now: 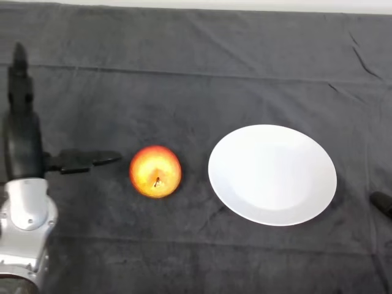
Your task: Move the apple to the plate
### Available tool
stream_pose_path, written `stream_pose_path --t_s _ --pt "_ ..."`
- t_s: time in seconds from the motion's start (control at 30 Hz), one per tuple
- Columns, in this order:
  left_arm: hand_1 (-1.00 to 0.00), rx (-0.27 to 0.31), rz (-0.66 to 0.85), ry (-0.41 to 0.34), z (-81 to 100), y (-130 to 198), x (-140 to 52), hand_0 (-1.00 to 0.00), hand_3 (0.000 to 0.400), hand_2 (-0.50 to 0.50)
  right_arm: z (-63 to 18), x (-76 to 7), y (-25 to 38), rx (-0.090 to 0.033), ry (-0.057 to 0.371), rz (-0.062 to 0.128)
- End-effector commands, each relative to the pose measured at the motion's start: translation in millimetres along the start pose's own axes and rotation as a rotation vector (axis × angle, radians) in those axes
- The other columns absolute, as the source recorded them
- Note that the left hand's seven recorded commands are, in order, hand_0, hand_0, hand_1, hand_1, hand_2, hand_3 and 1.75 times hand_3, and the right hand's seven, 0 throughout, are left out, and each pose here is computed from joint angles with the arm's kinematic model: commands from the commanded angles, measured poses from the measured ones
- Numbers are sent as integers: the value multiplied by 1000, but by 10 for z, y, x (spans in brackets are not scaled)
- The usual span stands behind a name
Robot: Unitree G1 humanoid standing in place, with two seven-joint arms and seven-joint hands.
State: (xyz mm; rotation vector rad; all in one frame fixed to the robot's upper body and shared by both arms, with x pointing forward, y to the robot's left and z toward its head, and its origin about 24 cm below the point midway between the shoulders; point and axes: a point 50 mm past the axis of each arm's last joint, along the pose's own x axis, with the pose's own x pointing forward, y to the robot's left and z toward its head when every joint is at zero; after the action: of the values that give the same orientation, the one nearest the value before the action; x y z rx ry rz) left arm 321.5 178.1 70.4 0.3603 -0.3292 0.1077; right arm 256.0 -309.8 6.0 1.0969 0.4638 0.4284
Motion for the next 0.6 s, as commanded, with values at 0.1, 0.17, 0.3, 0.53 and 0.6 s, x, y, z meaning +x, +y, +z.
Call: stream_pose_path --t_s 0.1,0.17,0.3,0.53,0.6 --pt "0 9 -75 -65 156 -182 130 0 0 0 44 -46 7 -18 -15 -3" --pt "0 17 -114 -58 135 -254 116 0 0 0 44 -46 7 -18 -16 -3" --pt "0 35 -185 -40 96 -359 114 0 0 0 44 -46 8 -18 -16 -3" --pt "0 58 -274 -9 37 -474 118 0 0 0 45 -46 8 -17 -16 -3" --pt "0 63 -293 1 16 -498 112 0 0 0 45 -47 8 -17 -16 -3"
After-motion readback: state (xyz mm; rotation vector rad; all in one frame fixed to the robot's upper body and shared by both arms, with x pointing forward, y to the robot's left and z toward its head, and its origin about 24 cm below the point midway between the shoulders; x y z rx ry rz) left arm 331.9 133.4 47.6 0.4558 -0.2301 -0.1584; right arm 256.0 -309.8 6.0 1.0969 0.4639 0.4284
